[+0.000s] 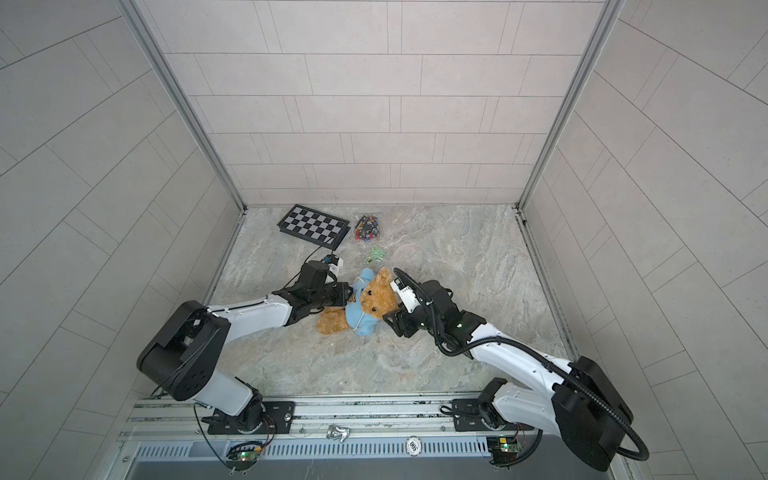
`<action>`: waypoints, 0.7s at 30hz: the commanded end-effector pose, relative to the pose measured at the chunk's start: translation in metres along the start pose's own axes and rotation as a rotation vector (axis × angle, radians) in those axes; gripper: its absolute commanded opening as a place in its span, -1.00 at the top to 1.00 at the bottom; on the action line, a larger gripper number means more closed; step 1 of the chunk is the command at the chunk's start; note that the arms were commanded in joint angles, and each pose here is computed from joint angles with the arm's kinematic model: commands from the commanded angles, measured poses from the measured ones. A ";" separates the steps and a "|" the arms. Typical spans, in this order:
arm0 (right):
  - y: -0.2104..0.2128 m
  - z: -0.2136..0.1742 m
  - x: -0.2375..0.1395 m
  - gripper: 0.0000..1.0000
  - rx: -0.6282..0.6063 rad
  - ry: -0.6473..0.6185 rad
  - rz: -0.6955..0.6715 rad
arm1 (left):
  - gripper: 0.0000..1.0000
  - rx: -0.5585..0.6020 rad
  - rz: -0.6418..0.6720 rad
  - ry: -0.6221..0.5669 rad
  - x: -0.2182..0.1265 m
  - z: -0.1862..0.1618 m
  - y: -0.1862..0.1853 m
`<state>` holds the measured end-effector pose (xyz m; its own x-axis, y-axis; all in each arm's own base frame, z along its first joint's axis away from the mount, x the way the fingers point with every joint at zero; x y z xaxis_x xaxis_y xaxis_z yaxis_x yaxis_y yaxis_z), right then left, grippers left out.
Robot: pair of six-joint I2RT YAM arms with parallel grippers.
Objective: Dress the teddy bear
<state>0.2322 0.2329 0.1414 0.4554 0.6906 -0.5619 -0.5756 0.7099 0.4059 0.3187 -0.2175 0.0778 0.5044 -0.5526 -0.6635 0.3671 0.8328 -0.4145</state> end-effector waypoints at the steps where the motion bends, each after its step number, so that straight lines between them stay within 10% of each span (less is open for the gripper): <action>1: 0.010 0.023 0.000 -0.08 -0.032 -0.070 0.040 | 1.00 0.007 -0.021 0.068 0.006 -0.014 -0.002; 10: 0.015 0.031 0.002 1.00 0.052 -0.112 0.078 | 0.93 0.002 -0.088 0.009 -0.013 -0.001 -0.018; 15: 0.009 0.027 -0.004 1.00 0.145 -0.103 0.059 | -0.13 -0.030 -0.086 -0.062 -0.051 -0.008 -0.021; 21: 0.006 0.020 -0.001 1.00 0.275 -0.081 0.107 | -0.08 -0.142 -0.151 -0.143 -0.089 -0.054 -0.028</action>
<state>0.2429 0.2371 0.1522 0.4703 0.7311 -0.4943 -0.4568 0.6809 0.5725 0.2434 -0.1906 0.1225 0.5702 -0.6463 -0.5071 0.3804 0.7549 -0.5343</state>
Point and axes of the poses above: each gripper's point midway between its finger pads, its own x axis out along the fingers, its own y axis along the line the jaws close on, z = x × y, the point moved 2 cm from there along -x, back along the fingers, and after that the axes turned 7 degrees about x, right-handed, at the moved point
